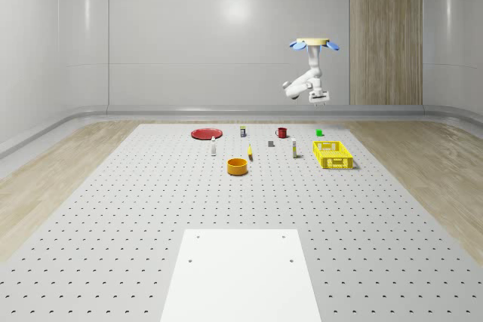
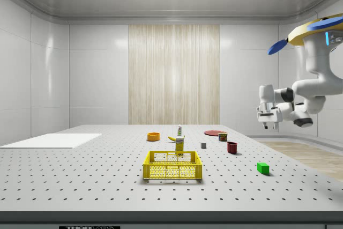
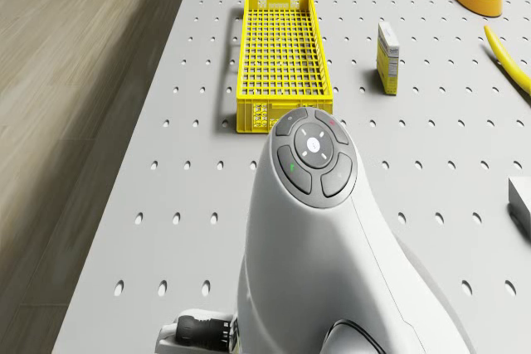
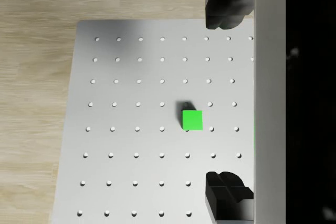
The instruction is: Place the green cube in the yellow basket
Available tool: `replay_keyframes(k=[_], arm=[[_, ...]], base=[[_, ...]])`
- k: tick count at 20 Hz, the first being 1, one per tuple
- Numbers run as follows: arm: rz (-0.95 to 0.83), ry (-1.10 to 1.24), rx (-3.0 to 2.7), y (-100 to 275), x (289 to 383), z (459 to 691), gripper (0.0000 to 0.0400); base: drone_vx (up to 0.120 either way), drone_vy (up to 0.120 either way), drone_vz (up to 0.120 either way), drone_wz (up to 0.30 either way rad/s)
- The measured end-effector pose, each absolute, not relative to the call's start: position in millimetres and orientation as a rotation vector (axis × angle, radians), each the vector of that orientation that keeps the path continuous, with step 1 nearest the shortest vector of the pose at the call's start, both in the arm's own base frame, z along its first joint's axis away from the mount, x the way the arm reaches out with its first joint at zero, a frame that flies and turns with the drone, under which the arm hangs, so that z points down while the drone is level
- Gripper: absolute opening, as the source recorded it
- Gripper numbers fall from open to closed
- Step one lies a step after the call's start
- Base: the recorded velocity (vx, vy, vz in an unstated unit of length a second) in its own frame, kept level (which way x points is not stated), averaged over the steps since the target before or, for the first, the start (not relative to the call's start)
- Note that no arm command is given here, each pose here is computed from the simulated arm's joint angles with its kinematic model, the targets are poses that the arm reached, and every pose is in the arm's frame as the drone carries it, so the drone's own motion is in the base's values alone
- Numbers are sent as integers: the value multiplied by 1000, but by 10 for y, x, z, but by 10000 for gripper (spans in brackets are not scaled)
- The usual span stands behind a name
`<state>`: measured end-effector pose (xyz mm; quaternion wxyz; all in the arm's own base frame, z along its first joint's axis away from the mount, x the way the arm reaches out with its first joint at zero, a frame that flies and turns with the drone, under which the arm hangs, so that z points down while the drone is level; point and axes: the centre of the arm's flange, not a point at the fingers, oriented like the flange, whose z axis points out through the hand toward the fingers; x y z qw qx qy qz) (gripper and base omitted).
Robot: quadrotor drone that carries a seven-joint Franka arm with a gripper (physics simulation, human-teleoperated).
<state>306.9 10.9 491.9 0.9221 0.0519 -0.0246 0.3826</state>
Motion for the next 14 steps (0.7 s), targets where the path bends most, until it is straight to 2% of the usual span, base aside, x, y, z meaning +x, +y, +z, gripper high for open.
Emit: replay_keyframes(k=[4,14], arm=[[785,-26,52,52,3068,4912,400],[784,-6,9,7,3068,4908,400]], base=[[0,-100,-120,0],[0,0,-120,0]])
